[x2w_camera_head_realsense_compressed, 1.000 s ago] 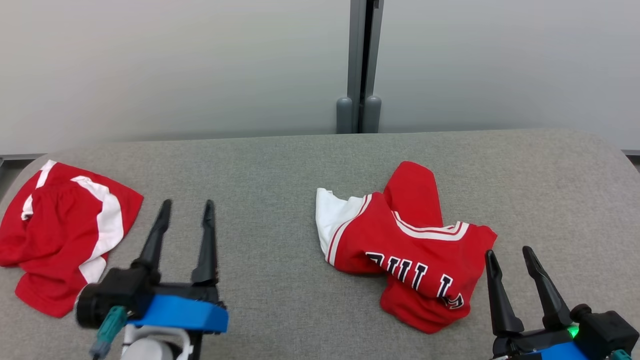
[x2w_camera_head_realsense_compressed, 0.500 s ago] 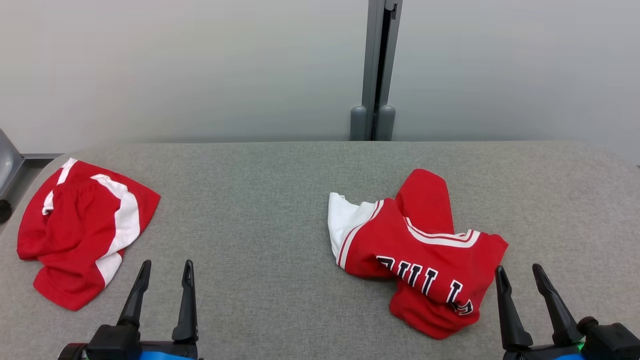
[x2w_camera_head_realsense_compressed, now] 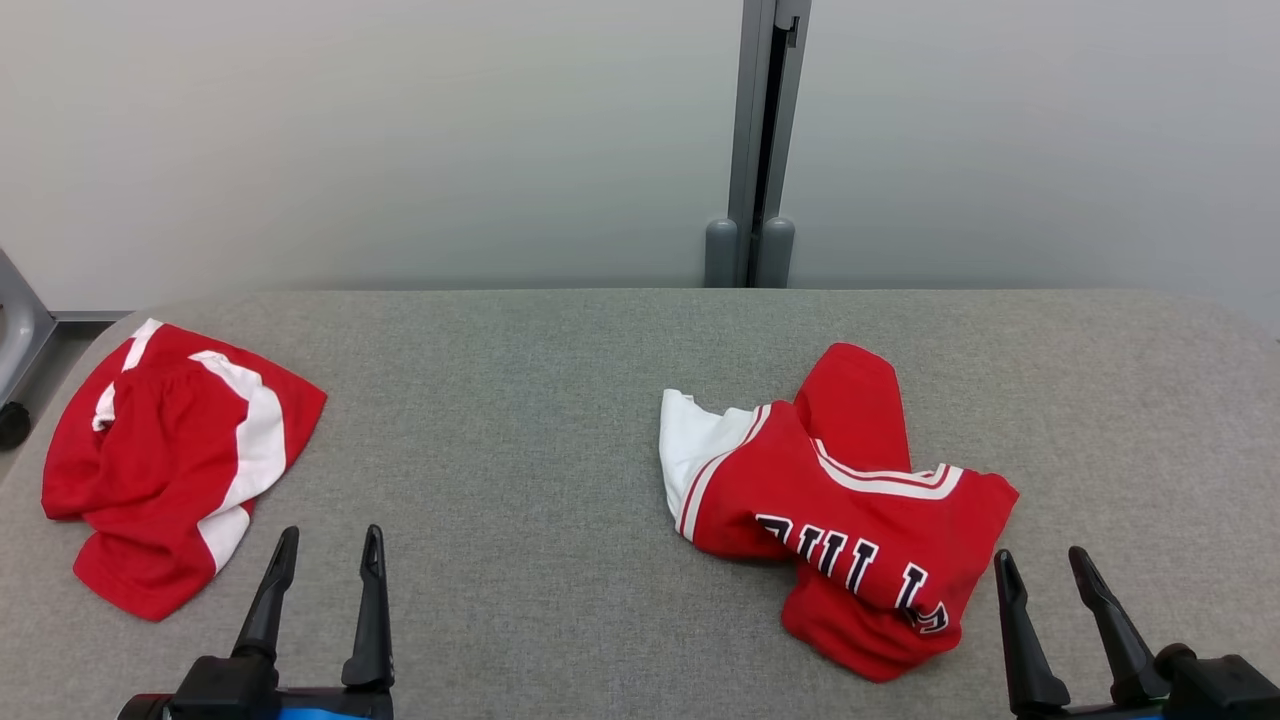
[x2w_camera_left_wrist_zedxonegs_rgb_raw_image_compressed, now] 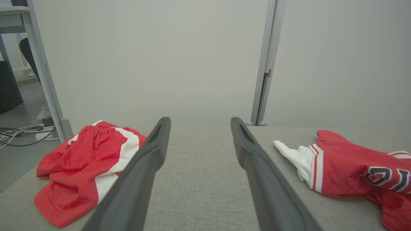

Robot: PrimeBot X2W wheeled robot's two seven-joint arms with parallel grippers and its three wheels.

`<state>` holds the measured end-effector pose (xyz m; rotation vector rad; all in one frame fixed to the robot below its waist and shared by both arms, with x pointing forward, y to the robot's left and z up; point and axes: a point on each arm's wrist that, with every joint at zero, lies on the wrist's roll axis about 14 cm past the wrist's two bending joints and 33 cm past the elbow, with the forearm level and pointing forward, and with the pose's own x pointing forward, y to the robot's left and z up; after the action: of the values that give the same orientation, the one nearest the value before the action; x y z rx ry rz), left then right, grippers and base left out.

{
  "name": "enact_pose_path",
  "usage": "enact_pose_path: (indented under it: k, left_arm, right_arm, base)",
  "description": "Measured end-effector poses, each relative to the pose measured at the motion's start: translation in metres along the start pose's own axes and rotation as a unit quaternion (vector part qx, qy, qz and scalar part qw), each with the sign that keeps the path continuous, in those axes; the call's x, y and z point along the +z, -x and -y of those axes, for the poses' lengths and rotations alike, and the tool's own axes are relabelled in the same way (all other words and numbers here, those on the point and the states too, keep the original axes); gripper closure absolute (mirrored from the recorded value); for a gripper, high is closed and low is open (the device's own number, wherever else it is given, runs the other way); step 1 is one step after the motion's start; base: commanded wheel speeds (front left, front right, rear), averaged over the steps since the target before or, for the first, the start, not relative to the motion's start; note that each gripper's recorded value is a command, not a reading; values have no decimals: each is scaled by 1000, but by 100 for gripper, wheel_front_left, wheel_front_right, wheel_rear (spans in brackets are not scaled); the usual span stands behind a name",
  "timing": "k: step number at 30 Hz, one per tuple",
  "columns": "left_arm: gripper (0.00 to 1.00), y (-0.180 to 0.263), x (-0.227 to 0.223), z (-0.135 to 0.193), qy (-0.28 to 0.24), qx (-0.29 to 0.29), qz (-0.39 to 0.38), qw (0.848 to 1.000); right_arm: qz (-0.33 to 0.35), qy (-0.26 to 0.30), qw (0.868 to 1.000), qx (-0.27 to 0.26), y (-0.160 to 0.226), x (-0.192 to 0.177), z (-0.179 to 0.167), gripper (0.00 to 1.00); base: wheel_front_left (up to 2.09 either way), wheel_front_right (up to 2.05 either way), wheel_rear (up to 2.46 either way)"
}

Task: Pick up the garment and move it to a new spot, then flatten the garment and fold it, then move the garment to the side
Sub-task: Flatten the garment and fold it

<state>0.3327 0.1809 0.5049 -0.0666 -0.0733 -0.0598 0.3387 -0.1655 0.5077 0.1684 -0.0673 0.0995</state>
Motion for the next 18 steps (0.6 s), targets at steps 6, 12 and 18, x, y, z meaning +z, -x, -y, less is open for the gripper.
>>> enact_pose_path:
  k: [6,12,18]
  left_arm:
    - [0,0,-2,-2,-2,3,-3,1000]
    - [0,0,-3,-6,-5,9,-4,1000]
    - [0,1,-4,-6,-4,11,-4,1000]
  right_arm:
    - [-13,4,1000,0,0,-5,0,0]
    - [-17,6,1000,1,0,-6,0,0]
    - [-21,6,1000,0,2,-8,1,0]
  base:
    - [0,0,0]
    - [0,0,0]
    - [0,0,0]
